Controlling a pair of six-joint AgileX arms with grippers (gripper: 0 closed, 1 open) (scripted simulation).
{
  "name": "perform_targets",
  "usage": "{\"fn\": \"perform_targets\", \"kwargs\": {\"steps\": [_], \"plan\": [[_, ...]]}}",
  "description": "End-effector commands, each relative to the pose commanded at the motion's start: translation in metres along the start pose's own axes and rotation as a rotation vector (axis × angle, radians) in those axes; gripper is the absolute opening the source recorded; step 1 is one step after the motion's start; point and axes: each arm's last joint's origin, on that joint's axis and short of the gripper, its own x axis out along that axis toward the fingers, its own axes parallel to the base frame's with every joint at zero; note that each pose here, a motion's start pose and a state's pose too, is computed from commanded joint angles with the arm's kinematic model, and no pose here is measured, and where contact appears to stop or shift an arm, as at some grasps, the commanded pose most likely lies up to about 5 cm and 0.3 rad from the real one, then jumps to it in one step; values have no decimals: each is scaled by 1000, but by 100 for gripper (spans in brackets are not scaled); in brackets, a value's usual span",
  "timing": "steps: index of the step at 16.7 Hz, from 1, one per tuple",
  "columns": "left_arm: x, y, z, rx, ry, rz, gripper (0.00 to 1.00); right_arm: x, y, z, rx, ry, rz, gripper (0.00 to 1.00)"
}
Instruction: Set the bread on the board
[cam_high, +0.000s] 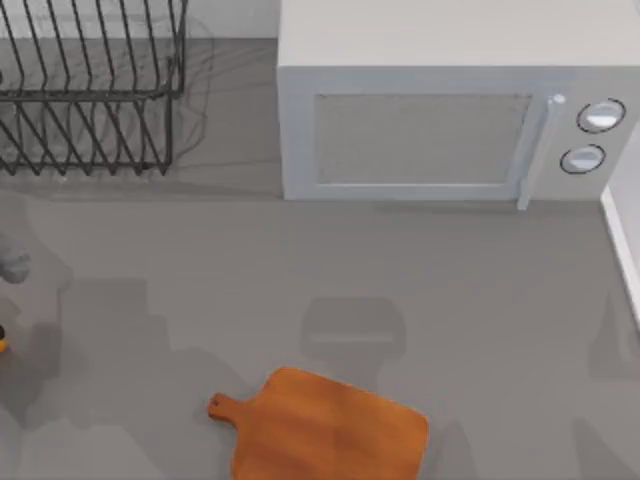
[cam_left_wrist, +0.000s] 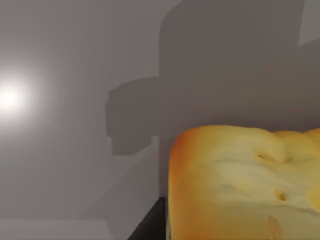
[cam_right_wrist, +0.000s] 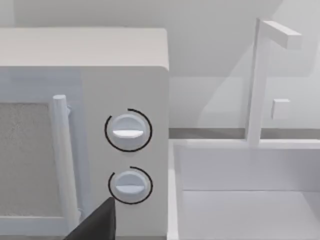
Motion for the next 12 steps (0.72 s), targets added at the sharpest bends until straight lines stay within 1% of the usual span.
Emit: {"fn": "perform_targets", "kwargs": {"steps": [2, 3, 12], "plan": [[0, 0, 0, 0, 0, 0, 2, 0, 0, 0, 0, 0, 0, 100], [0, 0, 0, 0, 0, 0, 0, 0, 0, 0, 0, 0, 0, 100], [-2, 0, 1, 3, -2, 3, 0, 0, 0, 0, 0, 0, 0, 100]]}}
